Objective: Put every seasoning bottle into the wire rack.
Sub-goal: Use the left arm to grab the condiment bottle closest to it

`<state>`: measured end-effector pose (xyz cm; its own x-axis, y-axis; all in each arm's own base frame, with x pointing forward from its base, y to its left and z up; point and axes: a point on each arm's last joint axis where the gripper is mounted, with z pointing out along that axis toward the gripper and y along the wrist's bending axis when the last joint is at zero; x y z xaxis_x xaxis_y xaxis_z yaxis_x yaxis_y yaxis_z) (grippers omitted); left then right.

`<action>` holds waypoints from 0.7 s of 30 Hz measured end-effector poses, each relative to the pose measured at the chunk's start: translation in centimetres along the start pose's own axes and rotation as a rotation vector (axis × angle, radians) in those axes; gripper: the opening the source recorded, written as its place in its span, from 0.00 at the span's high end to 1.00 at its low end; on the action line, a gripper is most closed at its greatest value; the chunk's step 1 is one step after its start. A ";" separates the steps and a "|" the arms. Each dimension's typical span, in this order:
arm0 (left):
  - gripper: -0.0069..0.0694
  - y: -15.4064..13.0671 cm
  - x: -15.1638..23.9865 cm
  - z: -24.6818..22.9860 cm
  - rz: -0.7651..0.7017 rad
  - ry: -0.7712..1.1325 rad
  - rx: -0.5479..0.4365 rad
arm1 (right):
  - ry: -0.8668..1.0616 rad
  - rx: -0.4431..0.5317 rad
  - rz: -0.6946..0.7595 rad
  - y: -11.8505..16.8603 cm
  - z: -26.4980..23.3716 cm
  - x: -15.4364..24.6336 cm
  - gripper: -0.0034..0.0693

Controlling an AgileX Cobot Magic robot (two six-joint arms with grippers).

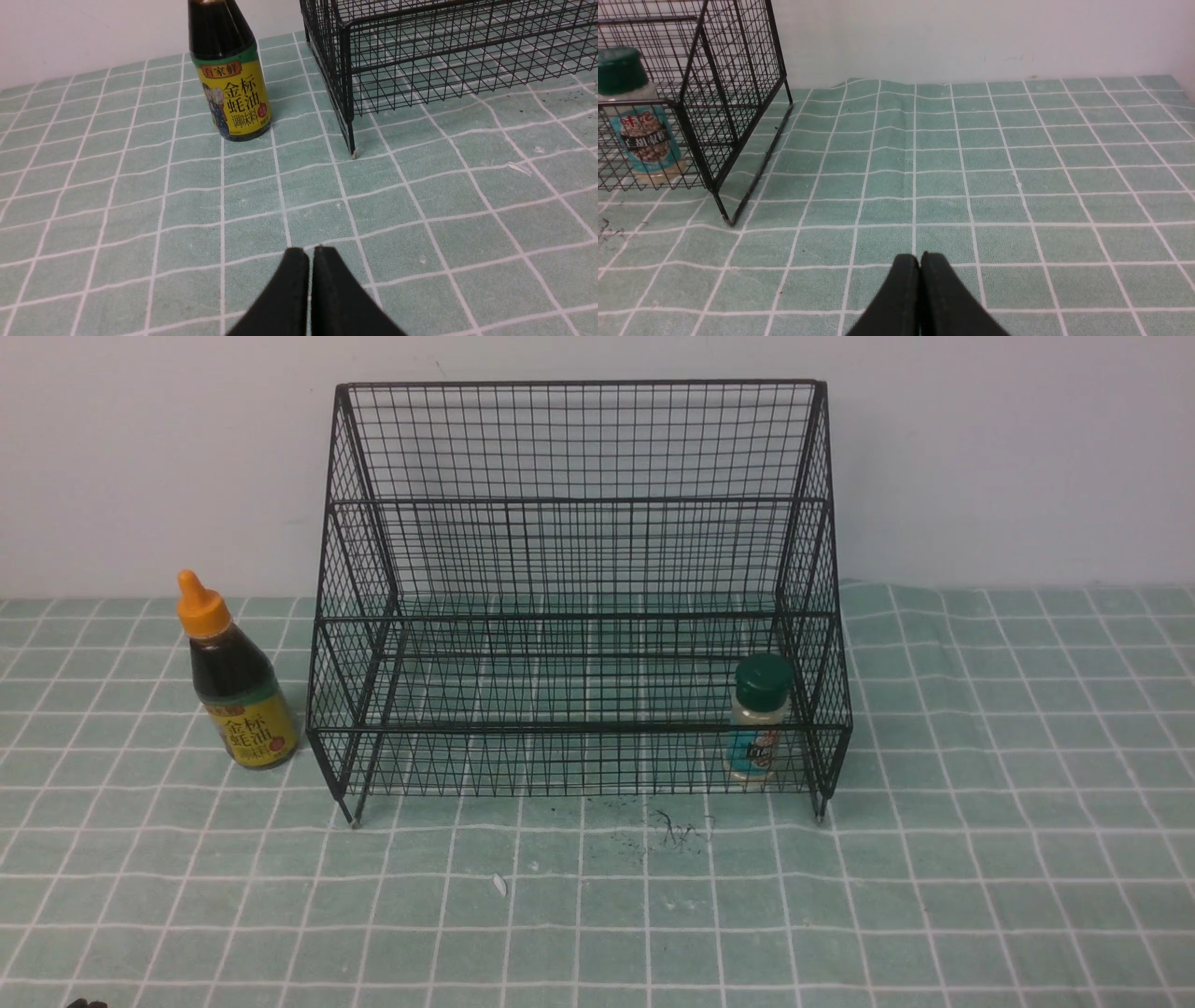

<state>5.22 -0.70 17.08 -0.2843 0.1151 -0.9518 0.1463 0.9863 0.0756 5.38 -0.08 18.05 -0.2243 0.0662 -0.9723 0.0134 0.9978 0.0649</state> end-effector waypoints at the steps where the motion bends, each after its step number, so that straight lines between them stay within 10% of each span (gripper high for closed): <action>1: 0.92 0.0 0.0 0.0 0.000 0.000 0.000 | 0.000 0.000 0.000 0.0 0.0 0.0 0.97; 13: 0.92 -0.1 -0.1 0.0 -0.019 -0.012 0.006 | 0.000 0.000 -0.001 0.0 0.0 0.0 0.97; 21: 0.92 0.0 -2.6 -0.4 -0.571 -0.285 0.103 | 0.000 0.000 -0.001 0.0 0.0 0.0 0.97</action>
<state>5.60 -1.00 19.71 -0.0839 -0.4740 -0.8765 0.1404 0.8652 -0.4813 5.38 -0.08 18.05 -0.2243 0.0654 -0.9723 0.0132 0.9979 0.0640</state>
